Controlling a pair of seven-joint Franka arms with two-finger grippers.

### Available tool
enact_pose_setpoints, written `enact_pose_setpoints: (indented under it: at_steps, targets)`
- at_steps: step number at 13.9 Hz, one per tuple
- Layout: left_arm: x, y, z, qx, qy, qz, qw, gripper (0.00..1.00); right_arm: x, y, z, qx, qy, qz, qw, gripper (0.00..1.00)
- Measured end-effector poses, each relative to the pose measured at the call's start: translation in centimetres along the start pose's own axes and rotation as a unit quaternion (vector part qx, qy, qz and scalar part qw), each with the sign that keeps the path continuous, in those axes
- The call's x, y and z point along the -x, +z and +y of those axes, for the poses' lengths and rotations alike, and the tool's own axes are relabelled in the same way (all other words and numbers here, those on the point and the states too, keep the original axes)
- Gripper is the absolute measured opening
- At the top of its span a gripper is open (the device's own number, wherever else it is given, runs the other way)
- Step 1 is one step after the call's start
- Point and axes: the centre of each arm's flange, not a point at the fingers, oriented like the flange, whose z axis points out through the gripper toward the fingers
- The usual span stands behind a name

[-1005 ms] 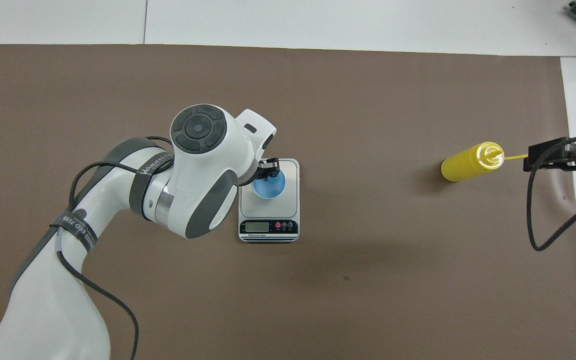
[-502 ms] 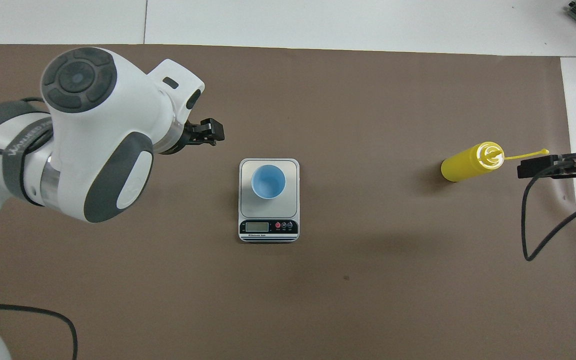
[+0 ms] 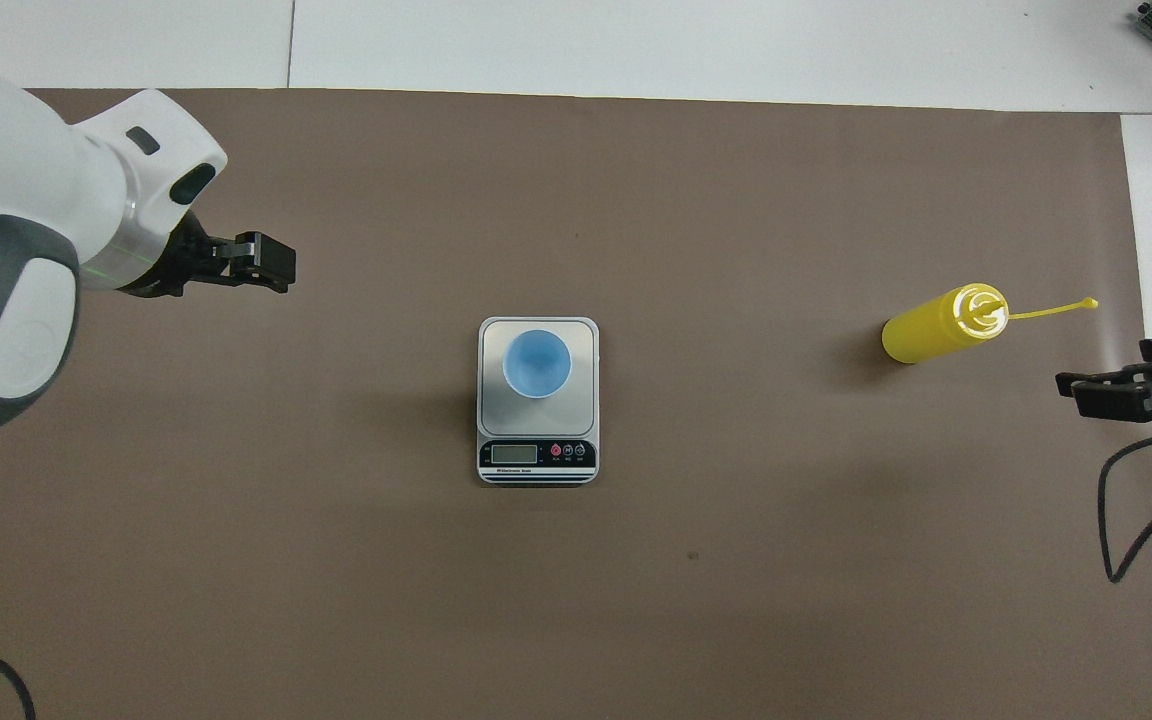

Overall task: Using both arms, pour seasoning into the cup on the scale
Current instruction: 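Release the cup and withdraw the left gripper while the right gripper reaches the bottle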

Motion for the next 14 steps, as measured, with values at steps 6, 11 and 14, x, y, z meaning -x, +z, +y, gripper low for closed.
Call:
enact_pose_setpoints:
  at_steps: [6,11,14]
  targets:
    - [1.8,1.0,-3.9,-0.004,0.048,-0.028,0.998,1.0,5.3,5.5,3.0,-0.054,-0.081,0.119,0.988,1.0]
    - [2.0,0.0,-6.7,-0.004,0.029,-0.021,0.999,1.0,8.5,12.6,5.7,-0.093,-0.121,0.225,0.962,1.0]
    - [2.3,-0.9,-7.9,-0.005,0.023,-0.013,1.0,1.0,8.6,15.2,5.5,-0.098,-0.134,0.261,0.951,1.0]
